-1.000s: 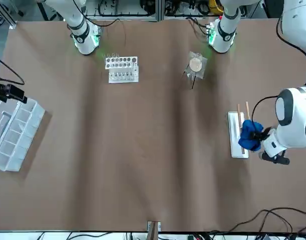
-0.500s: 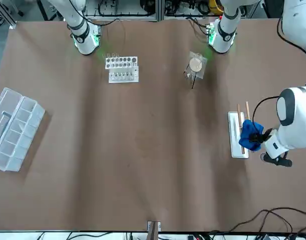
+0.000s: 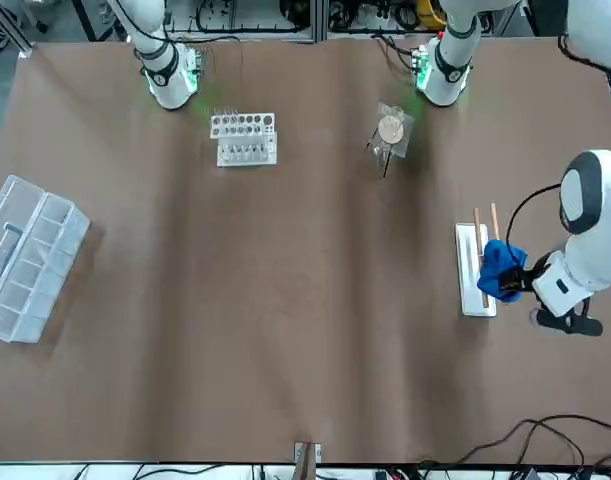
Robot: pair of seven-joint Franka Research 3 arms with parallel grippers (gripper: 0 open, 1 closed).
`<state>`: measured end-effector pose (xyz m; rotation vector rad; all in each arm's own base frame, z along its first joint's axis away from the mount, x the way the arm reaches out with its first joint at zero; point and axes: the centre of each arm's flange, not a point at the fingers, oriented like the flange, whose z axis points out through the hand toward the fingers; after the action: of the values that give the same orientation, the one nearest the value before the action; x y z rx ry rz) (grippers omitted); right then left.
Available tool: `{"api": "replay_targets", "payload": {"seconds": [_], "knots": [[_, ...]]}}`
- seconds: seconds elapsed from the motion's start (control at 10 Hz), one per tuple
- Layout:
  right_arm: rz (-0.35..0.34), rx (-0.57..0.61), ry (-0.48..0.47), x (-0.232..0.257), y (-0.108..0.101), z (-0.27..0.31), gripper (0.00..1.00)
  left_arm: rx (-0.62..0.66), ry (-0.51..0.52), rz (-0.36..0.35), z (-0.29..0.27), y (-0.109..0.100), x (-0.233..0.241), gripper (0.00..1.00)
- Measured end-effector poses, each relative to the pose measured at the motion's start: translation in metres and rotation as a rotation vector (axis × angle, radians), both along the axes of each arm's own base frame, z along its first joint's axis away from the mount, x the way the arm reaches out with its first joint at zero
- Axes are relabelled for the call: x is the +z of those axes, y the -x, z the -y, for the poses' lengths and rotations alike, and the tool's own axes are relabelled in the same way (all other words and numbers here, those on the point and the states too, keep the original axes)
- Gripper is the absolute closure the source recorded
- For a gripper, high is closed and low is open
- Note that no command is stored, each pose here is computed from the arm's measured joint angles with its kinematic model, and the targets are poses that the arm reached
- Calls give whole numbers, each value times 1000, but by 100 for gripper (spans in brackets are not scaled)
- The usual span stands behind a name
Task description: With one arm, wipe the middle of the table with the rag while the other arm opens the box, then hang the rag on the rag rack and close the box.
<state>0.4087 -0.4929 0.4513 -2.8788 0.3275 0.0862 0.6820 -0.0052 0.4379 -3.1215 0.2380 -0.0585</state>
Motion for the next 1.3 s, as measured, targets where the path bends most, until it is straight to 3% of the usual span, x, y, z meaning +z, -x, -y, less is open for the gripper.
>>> {"api": "replay_targets", "payload": {"seconds": [0.2, 0.4, 0.6, 0.9, 1.1, 1.3], "knots": [[151, 23, -65, -69, 37, 70, 99, 83, 2, 99, -1, 7, 64, 0], [229, 19, -153, -134, 47, 97, 99, 160, 5, 158, 0, 29, 123, 0], [266, 1, -184, -184, 42, 103, 99, 164, -1, 129, 2, 47, 146, 0], [293, -8, -244, -231, 38, 99, 99, 149, 14, -9, 5, 75, 184, 2], [311, 47, -327, -221, 15, 81, 99, 115, 43, -5, 4, 91, 210, 2], [328, 119, -346, -185, -9, 75, 99, 103, 45, 7, 10, 97, 220, 2]]}}
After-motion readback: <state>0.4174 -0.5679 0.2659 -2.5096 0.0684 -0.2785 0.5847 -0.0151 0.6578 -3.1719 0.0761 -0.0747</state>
